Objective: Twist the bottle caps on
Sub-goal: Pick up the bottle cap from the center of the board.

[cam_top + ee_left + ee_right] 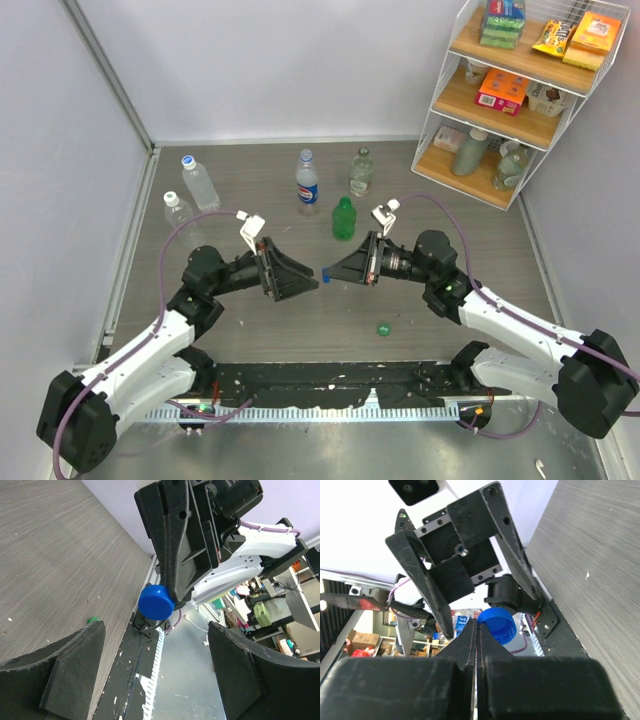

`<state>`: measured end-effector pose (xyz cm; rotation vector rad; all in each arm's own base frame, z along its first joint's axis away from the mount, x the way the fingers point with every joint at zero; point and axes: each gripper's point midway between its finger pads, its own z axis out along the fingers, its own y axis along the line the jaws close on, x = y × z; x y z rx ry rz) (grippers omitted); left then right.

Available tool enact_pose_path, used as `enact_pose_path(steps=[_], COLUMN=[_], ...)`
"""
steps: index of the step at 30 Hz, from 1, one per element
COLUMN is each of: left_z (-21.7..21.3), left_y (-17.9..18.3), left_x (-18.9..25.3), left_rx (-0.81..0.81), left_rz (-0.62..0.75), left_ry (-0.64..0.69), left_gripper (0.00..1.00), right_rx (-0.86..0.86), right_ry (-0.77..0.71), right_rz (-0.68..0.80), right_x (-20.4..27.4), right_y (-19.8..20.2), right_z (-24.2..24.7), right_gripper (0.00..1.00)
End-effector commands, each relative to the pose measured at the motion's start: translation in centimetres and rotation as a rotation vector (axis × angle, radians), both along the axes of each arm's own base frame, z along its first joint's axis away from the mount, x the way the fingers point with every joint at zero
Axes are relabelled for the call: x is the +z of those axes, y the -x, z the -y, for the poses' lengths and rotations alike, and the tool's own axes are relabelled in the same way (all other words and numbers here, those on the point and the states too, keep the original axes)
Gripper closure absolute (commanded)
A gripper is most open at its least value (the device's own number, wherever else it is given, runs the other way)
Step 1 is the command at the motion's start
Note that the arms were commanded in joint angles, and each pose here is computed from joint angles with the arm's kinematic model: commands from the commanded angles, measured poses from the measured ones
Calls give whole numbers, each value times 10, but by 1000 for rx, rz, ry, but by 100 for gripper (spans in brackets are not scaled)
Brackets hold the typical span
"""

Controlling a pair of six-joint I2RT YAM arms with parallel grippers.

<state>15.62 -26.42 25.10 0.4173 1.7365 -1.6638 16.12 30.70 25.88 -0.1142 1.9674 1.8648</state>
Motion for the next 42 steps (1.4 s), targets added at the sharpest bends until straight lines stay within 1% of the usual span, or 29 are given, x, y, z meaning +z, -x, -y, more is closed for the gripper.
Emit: enact_pose_path(steps=[1, 4, 8, 10, 11, 14, 17, 18, 23, 26, 28, 29, 30, 31, 32, 33, 34, 35, 36, 38, 41, 42], left_z=[10, 16, 22, 25, 26, 29, 30, 30, 32, 33, 33, 33, 33, 33, 33, 33, 32, 32, 31, 29, 25, 23], left_y=[4, 4, 3, 3, 3, 4, 3, 2, 3, 2, 0, 0, 0, -1, -1, -2, -3, -3, -3, -3, -2, -2], left_x=[23, 22, 22, 23, 22, 22, 21, 22, 20, 20, 21, 22, 20, 19, 19, 18, 15, 15, 13, 11, 9, 8], left_rx=[-47, -60, -75, -80, -79, -82, -76, -74, -84, -79, -73, -73, -72, -66, -63, -58, -51, -45, -40, -30, -8, 6], left_rz=[130, 140, 134, 131, 131, 128, 128, 126, 119, 116, 112, 113, 108, 107, 106, 104, 97, 97, 94, 86, 73, 68], left_ry=[11, 2, -5, -5, -7, -8, -10, -9, -14, -13, -13, -12, -14, -15, -15, -16, -22, -22, -24, -29, -46, -54], left_gripper=[14, 18, 30, 33, 36, 40, 47, 47, 59, 61, 69, 71, 74, 76, 78, 78, 78, 78, 78, 79, 82, 83], right_rx=[73, 83, 64, 58, 56, 53, 48, 47, 42, 45, 47, 50, 52, 56, 51, 41, 35, 19, 10, 5, -7, -33], right_ry=[-75, -64, -17, -3, 5, 13, 14, 14, 19, 28, 45, 62, 70, 95, 97, 114, 112, 124, 121, 134, 165, 166], right_rz=[7, -16, -52, -62, -59, -61, -62, -65, -64, -67, -62, -68, -44, -38, -24, -10, 11, 32, 56, 90, 157, 181], right_x=[40, 39, 29, 26, 25, 24, 26, 26, 25, 22, 19, 18, 21, 16, 20, 19, 23, 22, 29, 33, 38, 45], right_y=[9, 10, 5, 4, 3, 3, 3, 3, 2, 3, 3, 3, 2, 3, 2, 0, -1, -4, -5, -6, -8, -13], right_z=[-4, -6, -7, -7, -7, -7, -6, -6, -6, -6, -6, -5, -6, -5, -5, -4, -4, -2, -2, -1, 2, 4], right_gripper=[99, 99, 99, 99, 99, 99, 99, 99, 99, 99, 99, 99, 95, 88, 85, 78, 75, 71, 70, 65, 53, 52])
